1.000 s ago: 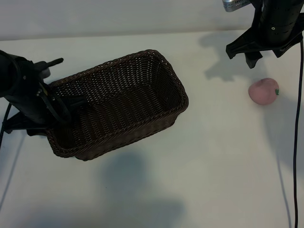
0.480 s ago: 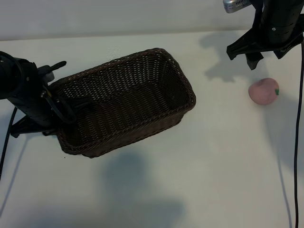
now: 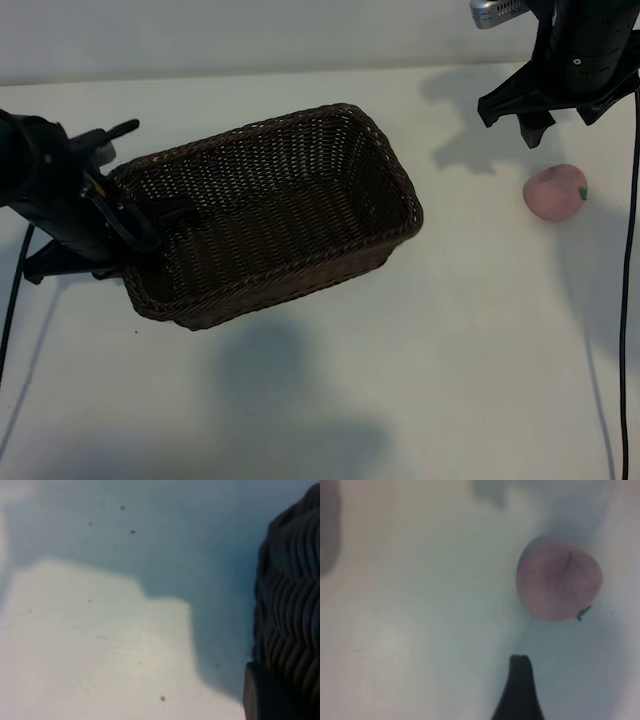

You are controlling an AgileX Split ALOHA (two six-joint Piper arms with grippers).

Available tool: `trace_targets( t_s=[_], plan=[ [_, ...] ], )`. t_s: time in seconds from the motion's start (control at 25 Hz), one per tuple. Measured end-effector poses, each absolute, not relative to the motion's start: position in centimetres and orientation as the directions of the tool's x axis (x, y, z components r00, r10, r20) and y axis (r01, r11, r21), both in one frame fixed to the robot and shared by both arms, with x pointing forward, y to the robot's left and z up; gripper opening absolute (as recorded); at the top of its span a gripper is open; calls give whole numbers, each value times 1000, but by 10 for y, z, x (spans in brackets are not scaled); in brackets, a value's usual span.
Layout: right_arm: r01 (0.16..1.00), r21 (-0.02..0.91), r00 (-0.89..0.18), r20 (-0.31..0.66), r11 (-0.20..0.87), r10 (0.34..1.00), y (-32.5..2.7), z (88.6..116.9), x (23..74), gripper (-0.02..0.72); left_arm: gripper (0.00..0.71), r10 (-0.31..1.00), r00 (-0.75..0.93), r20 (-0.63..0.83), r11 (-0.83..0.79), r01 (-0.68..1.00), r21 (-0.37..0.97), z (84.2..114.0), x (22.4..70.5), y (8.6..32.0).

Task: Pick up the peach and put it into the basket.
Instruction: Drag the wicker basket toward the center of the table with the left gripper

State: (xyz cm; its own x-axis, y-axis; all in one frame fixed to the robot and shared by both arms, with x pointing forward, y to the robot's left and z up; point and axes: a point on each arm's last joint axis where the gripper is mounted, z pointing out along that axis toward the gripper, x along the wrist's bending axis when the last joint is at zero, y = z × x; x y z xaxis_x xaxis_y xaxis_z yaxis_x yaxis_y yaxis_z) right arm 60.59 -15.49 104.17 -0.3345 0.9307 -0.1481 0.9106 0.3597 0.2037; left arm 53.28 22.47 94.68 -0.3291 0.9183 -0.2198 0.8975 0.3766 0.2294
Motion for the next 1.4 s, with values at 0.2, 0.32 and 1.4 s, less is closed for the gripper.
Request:
trace_targets(
  t_s=[0.2, 0.32, 1.4],
  plan=[
    [911, 204, -334, -148, 360, 931, -155, 1042, 606, 562, 99, 928, -273, -254, 337, 905, 260, 960, 528, 223],
    [911, 204, -334, -148, 360, 931, -155, 1042, 606, 562, 97, 932, -226, -285, 303, 916, 264, 965, 526, 220],
    [914, 204, -332, -125, 352, 935, -153, 1041, 605, 562, 94, 951, -21, -308, 117, 947, 300, 970, 619, 189]
  ],
)
